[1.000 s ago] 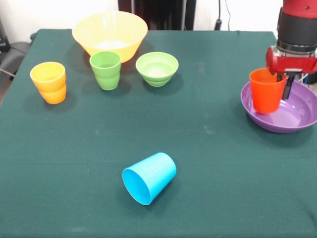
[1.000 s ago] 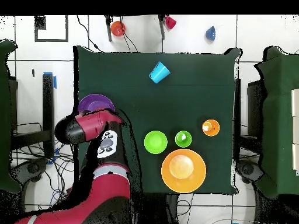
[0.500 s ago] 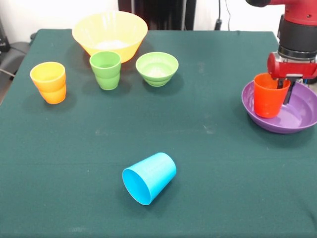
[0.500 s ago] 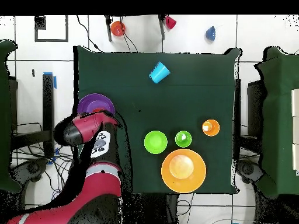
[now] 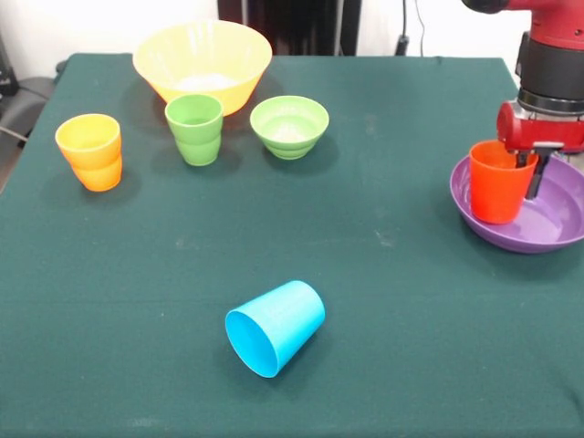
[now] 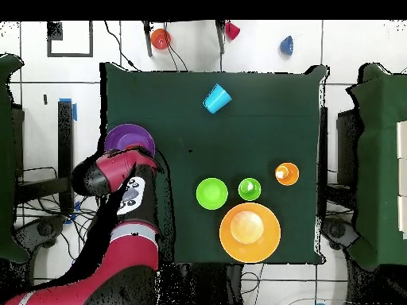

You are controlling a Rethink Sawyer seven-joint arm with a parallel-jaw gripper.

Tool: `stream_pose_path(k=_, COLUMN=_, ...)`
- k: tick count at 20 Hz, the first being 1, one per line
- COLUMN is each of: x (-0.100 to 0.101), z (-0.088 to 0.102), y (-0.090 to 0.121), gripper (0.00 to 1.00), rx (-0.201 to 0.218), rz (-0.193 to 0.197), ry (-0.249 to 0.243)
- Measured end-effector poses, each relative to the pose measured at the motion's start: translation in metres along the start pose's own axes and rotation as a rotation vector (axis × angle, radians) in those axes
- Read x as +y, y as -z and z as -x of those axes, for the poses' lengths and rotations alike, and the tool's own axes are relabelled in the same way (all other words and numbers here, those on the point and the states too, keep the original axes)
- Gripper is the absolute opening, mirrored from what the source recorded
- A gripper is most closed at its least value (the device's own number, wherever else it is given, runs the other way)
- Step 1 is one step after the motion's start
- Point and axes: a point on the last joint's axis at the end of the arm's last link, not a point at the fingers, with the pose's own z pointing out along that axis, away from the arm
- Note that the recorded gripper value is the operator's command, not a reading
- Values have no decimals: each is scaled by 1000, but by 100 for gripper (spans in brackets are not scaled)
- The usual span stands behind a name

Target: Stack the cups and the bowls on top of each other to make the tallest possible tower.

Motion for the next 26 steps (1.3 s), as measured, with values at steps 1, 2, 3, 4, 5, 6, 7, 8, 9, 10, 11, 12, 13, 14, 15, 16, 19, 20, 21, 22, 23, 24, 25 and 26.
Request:
stream_pose_path(k=1, x=0, z=1, y=0, gripper=0, rx=-1, rz=0, ry=1)
stream_pose_path(k=2, x=1, z=2, y=-2, gripper=100, rx=-5, rz=1, ry=1)
stream_pose_path(k=3, x=1, z=3, y=-2, gripper=100, rx=-6, rz=1, ry=1)
stream_pose_path(k=4, x=1, z=3, y=-3, gripper=100, rx=-6, rz=1, ry=1)
stream_pose_path(k=5, x=1, z=3, y=-3, gripper=100, rx=-7, rz=1, ry=2)
stream_pose_path(k=6, x=2, z=4, y=-4, gripper=100, rx=-7, rz=1, ry=2)
stream_pose_path(k=7, x=2, z=4, y=-4, gripper=100, rx=-9, rz=1, ry=2)
stream_pose_path(k=8, x=2, z=5, y=-4, gripper=100, rx=-10, rz=1, ry=2)
stream_pose_path(k=9, x=2, z=5, y=-4, gripper=100, rx=-10, rz=1, ry=2)
stream_pose_path(k=10, x=2, z=5, y=-4, gripper=100, rx=-11, rz=2, ry=2)
stream_pose_path(k=11, x=2, z=5, y=-4, gripper=100, rx=-11, rz=1, ry=2)
stream_pose_path(k=12, x=2, z=6, y=-4, gripper=100, rx=-11, rz=2, ry=2)
stream_pose_path(k=13, x=2, z=5, y=-4, gripper=100, rx=-12, rz=1, ry=3)
stream_pose_path(k=14, x=2, z=5, y=-4, gripper=100, rx=-13, rz=0, ry=4)
stream_pose_path(k=15, x=3, z=5, y=-4, gripper=100, rx=-14, rz=-1, ry=6)
stream_pose_path(k=16, x=3, z=4, y=-4, gripper=100, rx=-15, rz=-2, ry=8)
stream_pose_path(k=19, x=6, z=3, y=-4, gripper=100, rx=-23, rz=-2, ry=16)
stream_pose_path(k=20, x=7, z=2, y=-4, gripper=100, rx=-26, rz=-1, ry=19)
stream_pose_path(k=21, x=8, z=2, y=-4, gripper=100, rx=-30, rz=-1, ry=21)
stream_pose_path(k=22, x=9, z=2, y=-4, gripper=100, rx=-34, rz=0, ry=23)
stream_pose_path(k=23, x=9, z=2, y=-4, gripper=100, rx=-34, rz=1, ry=23)
stream_pose_path(k=24, x=9, z=2, y=-4, gripper=100, rx=-37, rz=2, ry=24)
stream_pose_path(k=25, x=10, z=3, y=-4, gripper=100, rx=-39, rz=3, ry=23)
stream_pose_path(k=26, x=10, z=3, y=-4, gripper=100, rx=-40, rz=4, ry=23)
